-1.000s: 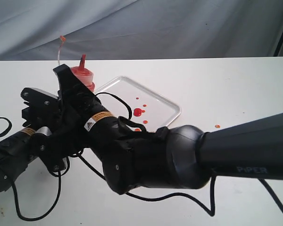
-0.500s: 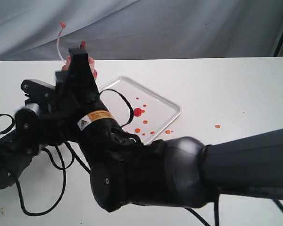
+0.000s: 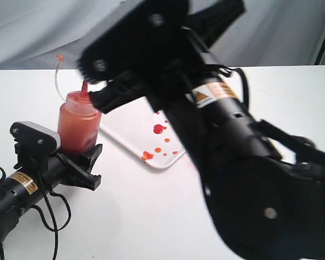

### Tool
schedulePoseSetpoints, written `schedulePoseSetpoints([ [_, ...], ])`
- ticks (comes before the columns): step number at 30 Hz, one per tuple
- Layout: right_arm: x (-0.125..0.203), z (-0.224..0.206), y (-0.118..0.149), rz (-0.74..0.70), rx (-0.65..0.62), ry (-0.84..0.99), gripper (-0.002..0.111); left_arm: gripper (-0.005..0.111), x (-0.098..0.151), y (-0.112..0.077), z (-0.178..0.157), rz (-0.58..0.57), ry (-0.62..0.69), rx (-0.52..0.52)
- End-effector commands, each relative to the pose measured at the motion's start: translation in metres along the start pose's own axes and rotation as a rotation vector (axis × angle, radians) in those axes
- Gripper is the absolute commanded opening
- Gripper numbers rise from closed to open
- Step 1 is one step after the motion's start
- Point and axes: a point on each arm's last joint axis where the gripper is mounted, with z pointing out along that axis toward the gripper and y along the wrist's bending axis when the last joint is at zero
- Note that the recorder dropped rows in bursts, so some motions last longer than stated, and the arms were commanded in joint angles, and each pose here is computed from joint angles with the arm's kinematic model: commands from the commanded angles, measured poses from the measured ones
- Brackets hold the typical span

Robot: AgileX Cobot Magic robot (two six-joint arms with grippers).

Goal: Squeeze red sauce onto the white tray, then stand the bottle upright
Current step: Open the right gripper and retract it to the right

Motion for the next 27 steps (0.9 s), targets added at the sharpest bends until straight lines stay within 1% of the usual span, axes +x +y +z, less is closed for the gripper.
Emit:
schedulePoseSetpoints([
  [1, 0.031, -0.022, -0.032, 0.199, 0.103, 0.057, 0.000, 0.000, -0.006, 0.000, -0.006, -0.018, -0.066, -0.010],
  [3, 0.044, -0.035, -0.044, 0.265, 0.148, 0.062, 0.000, 0.000, -0.005, 0.000, -0.006, -0.018, -0.062, -0.010],
  [6, 0.061, -0.054, -0.055, 0.298, 0.208, 0.073, 0.000, 0.000, -0.005, 0.000, -0.006, -0.016, -0.062, -0.010],
  [8, 0.070, -0.063, -0.059, 0.325, 0.213, 0.103, 0.000, 0.000, -0.006, 0.000, -0.005, -0.013, -0.066, -0.010],
  [11, 0.085, -0.076, -0.061, 0.404, 0.225, 0.145, 0.000, 0.000, -0.010, 0.000, -0.002, -0.012, -0.083, -0.007],
  [16, 0.115, -0.098, -0.063, 0.574, 0.269, 0.240, 0.000, 0.000, -0.019, 0.001, 0.005, -0.013, -0.125, -0.011],
  [20, 0.138, -0.117, -0.067, 0.605, 0.317, 0.330, 0.000, 0.000, -0.026, 0.001, 0.011, 0.012, -0.156, -0.019],
  [22, 0.151, -0.130, -0.069, 0.623, 0.327, 0.367, 0.000, 0.000, -0.029, 0.004, 0.013, 0.001, -0.165, -0.043],
  [25, 0.162, -0.142, -0.072, 0.608, 0.332, 0.405, 0.000, 0.000, -0.022, 0.007, 0.015, -0.016, -0.138, -0.080],
  [27, 0.166, -0.147, -0.074, 0.595, 0.338, 0.423, 0.000, 0.000, -0.016, 0.006, 0.016, -0.028, -0.117, -0.074],
])
